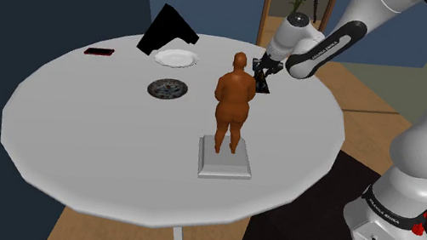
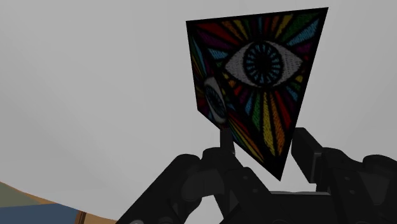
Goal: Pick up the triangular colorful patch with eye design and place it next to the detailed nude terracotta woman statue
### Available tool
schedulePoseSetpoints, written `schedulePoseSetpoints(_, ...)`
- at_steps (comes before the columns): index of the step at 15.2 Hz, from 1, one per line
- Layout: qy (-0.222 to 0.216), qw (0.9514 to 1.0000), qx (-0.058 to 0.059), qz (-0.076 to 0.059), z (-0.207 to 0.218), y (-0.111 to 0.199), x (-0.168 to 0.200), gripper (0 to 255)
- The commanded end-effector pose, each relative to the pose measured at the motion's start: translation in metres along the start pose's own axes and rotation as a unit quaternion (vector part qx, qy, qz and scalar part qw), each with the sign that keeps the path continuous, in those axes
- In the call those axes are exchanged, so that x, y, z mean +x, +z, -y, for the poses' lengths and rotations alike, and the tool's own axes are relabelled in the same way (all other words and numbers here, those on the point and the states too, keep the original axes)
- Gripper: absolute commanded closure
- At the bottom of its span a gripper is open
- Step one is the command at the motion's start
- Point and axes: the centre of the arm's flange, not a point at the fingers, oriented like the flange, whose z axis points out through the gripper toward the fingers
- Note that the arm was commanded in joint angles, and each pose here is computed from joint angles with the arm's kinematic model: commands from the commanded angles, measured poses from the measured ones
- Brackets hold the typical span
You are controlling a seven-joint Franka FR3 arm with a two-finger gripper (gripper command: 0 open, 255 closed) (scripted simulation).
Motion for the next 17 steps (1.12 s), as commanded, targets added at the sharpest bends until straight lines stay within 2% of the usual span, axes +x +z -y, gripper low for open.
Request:
schedulePoseSetpoints(1, 0.000, 1.0000, -0.001, 0.001, -0.001, 0.001, 0.000, 255)
schedulePoseSetpoints(17, 0.000, 1.0000, -0.001, 0.001, 0.006, -0.066, 0.042, 255)
